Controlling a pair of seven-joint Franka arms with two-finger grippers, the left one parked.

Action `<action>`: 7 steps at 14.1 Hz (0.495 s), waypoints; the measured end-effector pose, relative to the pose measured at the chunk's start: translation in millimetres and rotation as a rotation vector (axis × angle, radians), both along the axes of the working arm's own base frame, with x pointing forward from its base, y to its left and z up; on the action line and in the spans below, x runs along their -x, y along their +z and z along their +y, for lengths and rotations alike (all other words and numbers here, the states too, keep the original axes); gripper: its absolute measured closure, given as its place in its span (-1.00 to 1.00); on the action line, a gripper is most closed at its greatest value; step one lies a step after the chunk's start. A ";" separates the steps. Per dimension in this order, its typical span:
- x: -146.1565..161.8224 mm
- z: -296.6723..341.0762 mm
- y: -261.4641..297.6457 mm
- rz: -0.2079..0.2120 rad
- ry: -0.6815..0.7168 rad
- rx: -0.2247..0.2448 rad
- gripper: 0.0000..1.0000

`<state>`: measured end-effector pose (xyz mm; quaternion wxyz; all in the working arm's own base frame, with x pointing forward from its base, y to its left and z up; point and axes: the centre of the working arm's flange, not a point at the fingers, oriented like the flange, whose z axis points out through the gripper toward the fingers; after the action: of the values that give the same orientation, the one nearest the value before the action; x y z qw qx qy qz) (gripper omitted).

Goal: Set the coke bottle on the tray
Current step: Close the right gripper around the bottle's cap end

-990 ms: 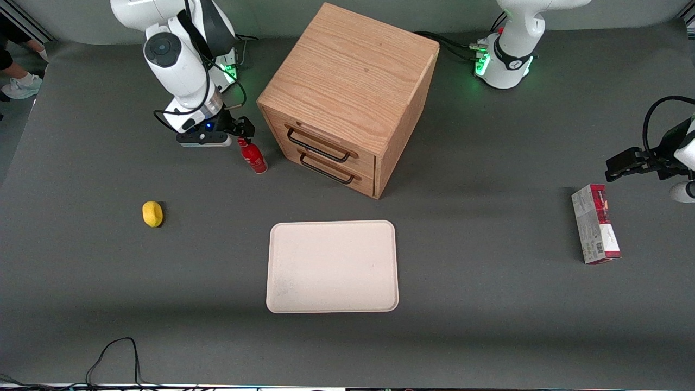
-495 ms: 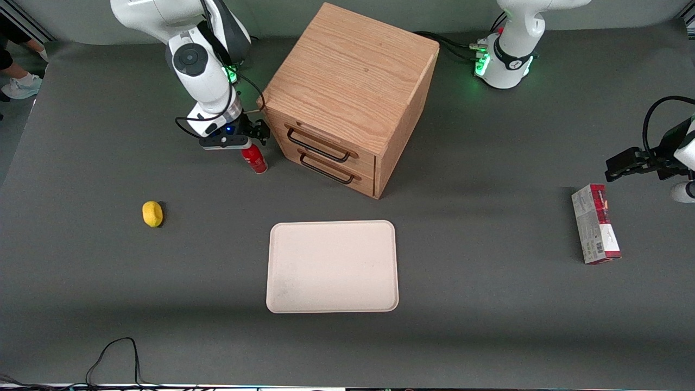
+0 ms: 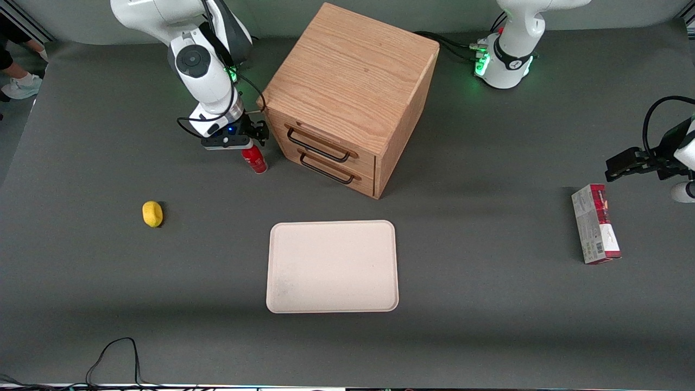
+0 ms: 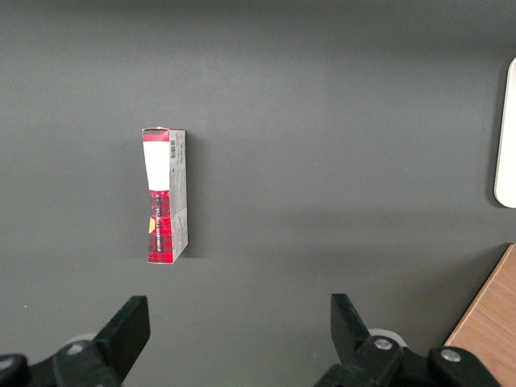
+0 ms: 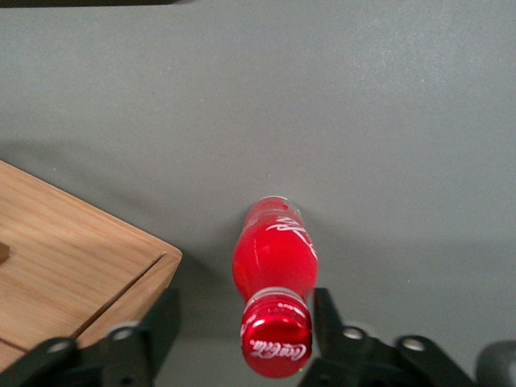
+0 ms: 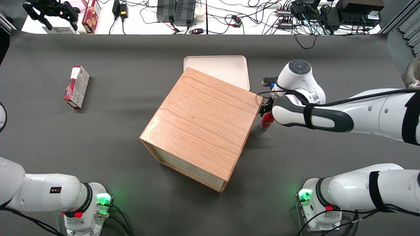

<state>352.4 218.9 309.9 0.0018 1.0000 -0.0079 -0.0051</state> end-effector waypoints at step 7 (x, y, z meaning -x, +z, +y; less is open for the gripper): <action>-0.8 -3.2 0.3 0.006 -0.006 0.002 0.30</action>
<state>353.1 215.7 310.2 0.0029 0.9999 -0.0107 -0.0079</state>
